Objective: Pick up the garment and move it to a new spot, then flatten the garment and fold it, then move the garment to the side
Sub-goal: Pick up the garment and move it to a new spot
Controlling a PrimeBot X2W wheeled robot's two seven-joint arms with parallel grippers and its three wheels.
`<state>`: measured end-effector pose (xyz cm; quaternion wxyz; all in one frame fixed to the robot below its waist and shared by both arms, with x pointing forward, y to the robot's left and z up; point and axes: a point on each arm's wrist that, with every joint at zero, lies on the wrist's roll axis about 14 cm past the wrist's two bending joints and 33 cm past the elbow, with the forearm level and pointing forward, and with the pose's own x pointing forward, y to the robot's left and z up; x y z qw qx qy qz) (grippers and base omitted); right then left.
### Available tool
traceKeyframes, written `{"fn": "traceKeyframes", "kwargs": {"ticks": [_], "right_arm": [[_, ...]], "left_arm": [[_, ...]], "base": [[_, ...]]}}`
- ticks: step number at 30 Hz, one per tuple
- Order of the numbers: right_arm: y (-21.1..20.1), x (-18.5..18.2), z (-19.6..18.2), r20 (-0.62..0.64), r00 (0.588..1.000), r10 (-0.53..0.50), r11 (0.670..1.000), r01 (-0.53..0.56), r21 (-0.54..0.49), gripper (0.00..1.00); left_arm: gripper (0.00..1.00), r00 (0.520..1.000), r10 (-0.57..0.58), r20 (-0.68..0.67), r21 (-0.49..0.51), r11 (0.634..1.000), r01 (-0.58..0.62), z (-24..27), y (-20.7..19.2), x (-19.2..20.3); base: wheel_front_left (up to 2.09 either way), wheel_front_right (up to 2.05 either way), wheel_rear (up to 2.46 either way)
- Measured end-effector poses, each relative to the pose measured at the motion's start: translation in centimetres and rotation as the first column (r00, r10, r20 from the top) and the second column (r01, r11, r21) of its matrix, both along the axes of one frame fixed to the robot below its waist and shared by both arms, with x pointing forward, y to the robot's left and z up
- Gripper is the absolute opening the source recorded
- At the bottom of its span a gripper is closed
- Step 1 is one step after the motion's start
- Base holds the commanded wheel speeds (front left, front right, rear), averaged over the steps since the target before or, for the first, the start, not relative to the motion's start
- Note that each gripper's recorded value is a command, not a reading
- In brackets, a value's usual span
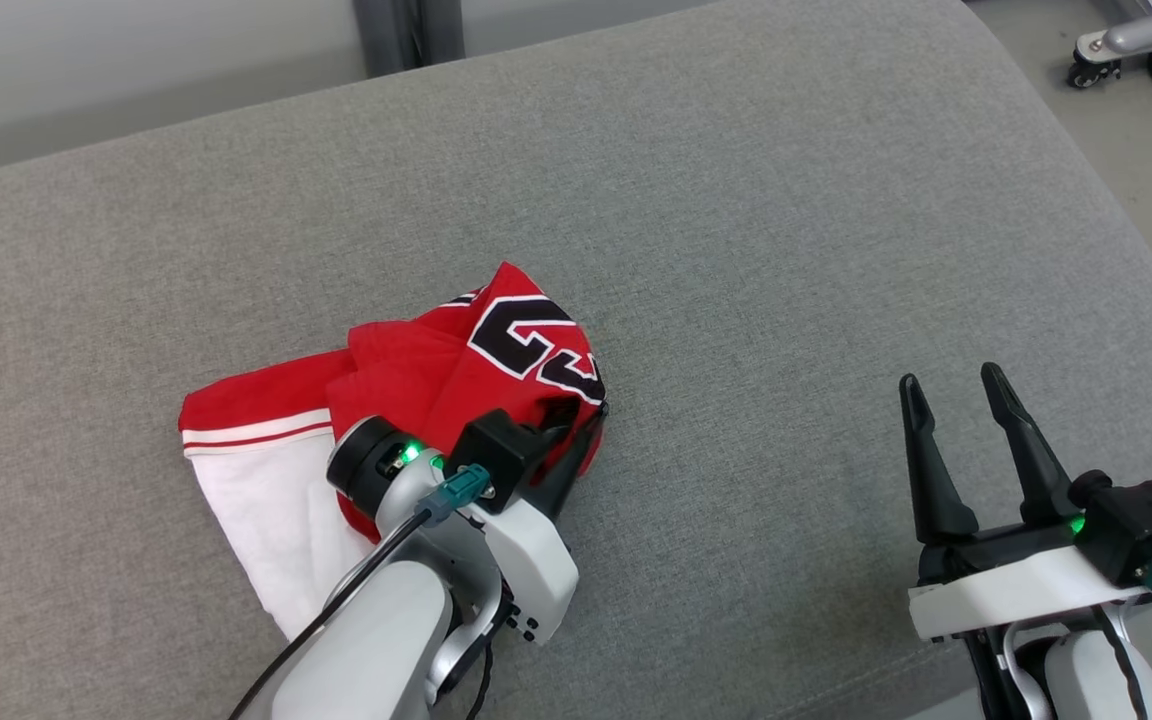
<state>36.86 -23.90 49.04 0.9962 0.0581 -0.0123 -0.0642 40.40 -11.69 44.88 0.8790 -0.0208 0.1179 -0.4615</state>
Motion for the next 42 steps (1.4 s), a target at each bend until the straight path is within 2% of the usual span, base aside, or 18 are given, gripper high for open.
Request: {"fn": "traceKeyframes", "kwargs": {"ticks": [1,2,10,14,19,24,29,32,36,39,42], "right_arm": [[0.0,0.0,0.0,0.001,1.000,-0.001,1.000,0.001,0.001,1.00],[0.0,0.0,0.0,0.003,1.000,-0.001,1.000,0.001,0.002,1.00],[1.2,-0.1,0.7,0.027,0.999,0.036,0.999,-0.036,0.002,1.00],[2.3,-0.8,1.1,0.043,0.997,0.069,0.998,-0.070,0.002,1.00],[4.0,-1.0,1.3,0.049,0.992,0.118,0.993,-0.119,0.001,1.00],[5.8,-1.1,2.0,0.060,0.983,0.176,0.984,-0.176,-0.011,1.00],[7.1,-0.9,2.6,0.068,0.974,0.216,0.976,-0.216,-0.020,1.00],[7.8,-0.9,2.8,0.070,0.968,0.239,0.971,-0.238,-0.024,1.00],[8.2,-1.0,3.1,0.075,0.965,0.252,0.968,-0.250,-0.032,1.00],[8.3,-1.4,2.8,0.066,0.965,0.255,0.967,-0.253,-0.033,1.00],[8.1,-1.7,2.8,0.062,0.966,0.251,0.968,-0.249,-0.034,1.00]], "left_arm": [[0.39,1.000,-0.003,-0.001,0.000,1.000,0.003,-0.2,-0.1,-0.1],[1.00,1.000,-0.007,-0.002,-0.003,1.000,0.007,-0.2,-0.2,-0.3],[1.00,0.999,0.036,0.032,-0.075,0.997,-0.034,1.7,0.8,-1.8],[1.00,0.977,0.202,0.064,-0.125,0.973,-0.193,3.3,4.5,-2.0],[1.00,0.899,0.432,0.069,-0.147,0.896,-0.419,4.0,10.9,-1.2],[1.00,0.781,0.618,0.093,-0.158,0.784,-0.601,4.7,17.9,-1.0],[1.00,0.655,0.748,0.110,-0.161,0.663,-0.731,5.1,24.4,-1.8],[1.00,0.595,0.794,0.124,-0.147,0.608,-0.781,4.9,27.5,-2.8],[1.00,0.555,0.820,0.143,-0.149,0.572,-0.807,5.2,29.4,-4.2],[1.00,0.553,0.819,0.149,-0.145,0.572,-0.808,5.2,29.8,-5.1],[1.00,0.570,0.808,0.146,-0.136,0.587,-0.798,5.0,29.3,-5.7]], "base": [[0.00,0.00,0.00],[0.00,0.00,0.00],[0.00,0.00,0.00],[0.00,0.00,0.00],[0.00,0.00,0.00],[0.00,0.00,0.00],[0.00,0.00,0.00],[0.00,0.00,0.00],[0.00,0.00,0.00],[0.00,0.00,0.00],[0.00,0.00,0.00]]}}
